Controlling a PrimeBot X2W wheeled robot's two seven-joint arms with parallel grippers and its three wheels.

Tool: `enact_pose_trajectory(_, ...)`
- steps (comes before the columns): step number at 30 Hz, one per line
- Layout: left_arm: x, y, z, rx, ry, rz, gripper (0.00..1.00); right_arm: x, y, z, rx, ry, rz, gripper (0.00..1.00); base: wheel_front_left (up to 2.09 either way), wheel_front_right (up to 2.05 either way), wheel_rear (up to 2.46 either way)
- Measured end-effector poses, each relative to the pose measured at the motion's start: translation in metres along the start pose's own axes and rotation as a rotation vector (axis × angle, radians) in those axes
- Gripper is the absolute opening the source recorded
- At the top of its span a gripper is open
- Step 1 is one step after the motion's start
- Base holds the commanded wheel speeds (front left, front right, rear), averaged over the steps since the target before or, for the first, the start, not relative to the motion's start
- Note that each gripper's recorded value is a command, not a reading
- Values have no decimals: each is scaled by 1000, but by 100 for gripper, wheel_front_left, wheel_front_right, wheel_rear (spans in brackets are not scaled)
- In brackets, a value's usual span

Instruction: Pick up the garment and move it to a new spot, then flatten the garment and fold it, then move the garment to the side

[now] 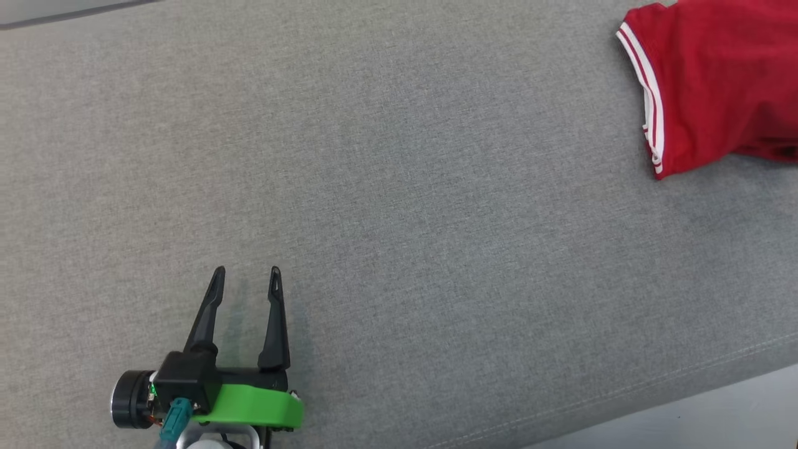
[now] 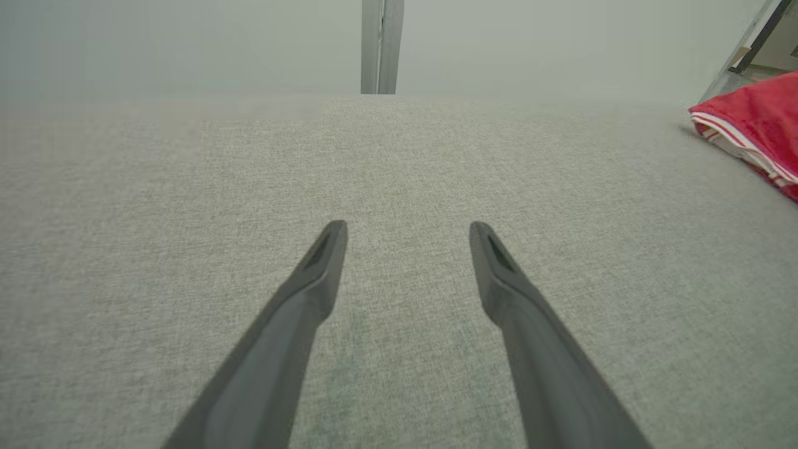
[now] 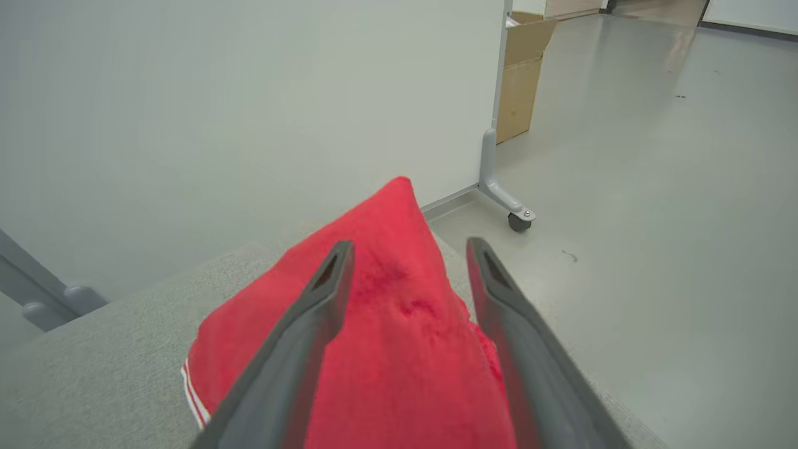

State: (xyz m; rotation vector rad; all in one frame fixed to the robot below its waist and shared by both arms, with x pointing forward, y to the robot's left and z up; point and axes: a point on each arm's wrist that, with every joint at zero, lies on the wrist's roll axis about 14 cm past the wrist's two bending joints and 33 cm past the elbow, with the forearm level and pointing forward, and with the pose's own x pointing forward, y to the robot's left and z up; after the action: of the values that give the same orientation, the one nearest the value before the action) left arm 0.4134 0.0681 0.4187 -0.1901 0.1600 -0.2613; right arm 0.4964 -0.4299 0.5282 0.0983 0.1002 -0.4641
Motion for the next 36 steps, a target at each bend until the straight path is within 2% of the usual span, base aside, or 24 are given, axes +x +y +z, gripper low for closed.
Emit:
enact_pose_trajectory(4,-4,3,12,10,-32,14,100,-8,7,25,-138,-140,44,100,0,0,0)
enact_pose_trajectory(11,-25,21,38,23,-98,94,100,-55,53,1,-214,-193,223,100,0,0,0)
enact_pose_trajectory(18,-56,38,49,39,-123,175,100,-131,88,-10,-185,-265,350,100,0,0,0)
enact_pose_trajectory(25,-90,57,50,60,-128,251,100,-198,108,-57,-122,-173,409,100,0,0,0)
enact_pose_trajectory(29,-108,65,50,64,-134,278,100,-222,111,-79,-100,-110,431,100,0,0,0)
enact_pose_trajectory(36,-125,76,56,68,-160,329,100,-240,128,-84,-86,-102,488,100,0,0,0)
